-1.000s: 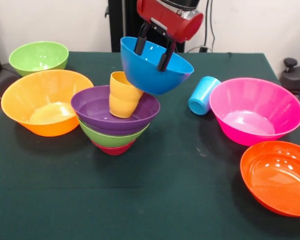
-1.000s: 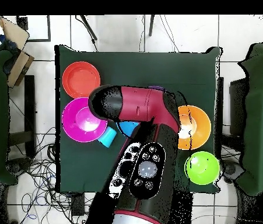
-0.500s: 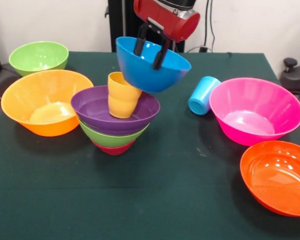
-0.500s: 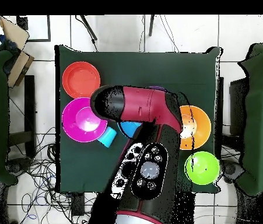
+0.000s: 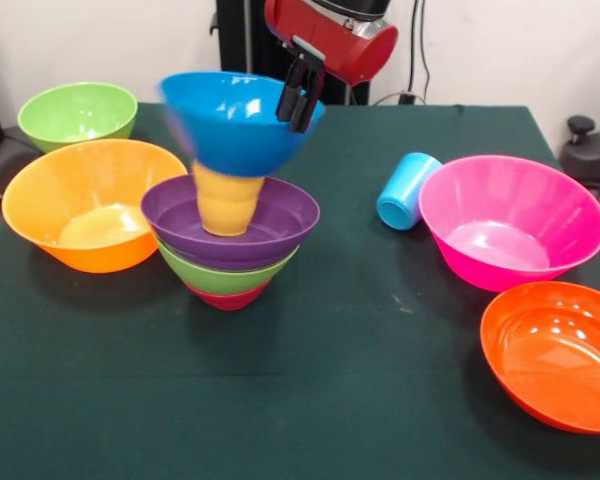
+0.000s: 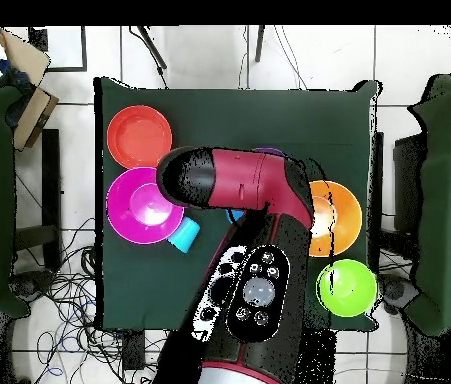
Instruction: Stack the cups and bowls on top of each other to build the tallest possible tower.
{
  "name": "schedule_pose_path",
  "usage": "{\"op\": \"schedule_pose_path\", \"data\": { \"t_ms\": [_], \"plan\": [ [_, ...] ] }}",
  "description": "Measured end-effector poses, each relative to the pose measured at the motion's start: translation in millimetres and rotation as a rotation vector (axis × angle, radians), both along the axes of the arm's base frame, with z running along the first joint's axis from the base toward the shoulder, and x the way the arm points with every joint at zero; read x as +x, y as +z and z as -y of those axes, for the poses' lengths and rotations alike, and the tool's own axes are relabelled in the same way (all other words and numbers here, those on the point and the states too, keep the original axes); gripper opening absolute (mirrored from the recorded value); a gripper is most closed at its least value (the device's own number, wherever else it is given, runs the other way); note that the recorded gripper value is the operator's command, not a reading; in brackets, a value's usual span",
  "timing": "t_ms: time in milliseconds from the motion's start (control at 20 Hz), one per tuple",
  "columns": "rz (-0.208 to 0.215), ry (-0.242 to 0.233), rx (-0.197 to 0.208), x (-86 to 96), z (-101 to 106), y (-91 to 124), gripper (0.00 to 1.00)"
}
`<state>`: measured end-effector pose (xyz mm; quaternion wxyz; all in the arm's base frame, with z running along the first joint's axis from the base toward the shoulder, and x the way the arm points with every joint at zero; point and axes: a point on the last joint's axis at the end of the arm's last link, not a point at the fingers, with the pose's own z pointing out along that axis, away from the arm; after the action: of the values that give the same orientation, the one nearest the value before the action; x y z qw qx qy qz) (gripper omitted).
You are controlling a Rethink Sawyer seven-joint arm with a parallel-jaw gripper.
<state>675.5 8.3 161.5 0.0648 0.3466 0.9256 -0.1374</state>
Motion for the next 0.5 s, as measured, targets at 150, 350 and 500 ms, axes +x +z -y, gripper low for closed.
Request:
{"op": "schedule_pose_path", "data": {
  "t_ms": [150,350,500],
  "plan": [
    [0.001,-0.002,0.000,0.1,1.4,0.0,0.00],
    [0.001,-0.005,0.000,0.2,3.9,0.1,0.00],
    [0.002,-0.008,0.000,0.4,5.7,0.5,0.00]
  ]
}}
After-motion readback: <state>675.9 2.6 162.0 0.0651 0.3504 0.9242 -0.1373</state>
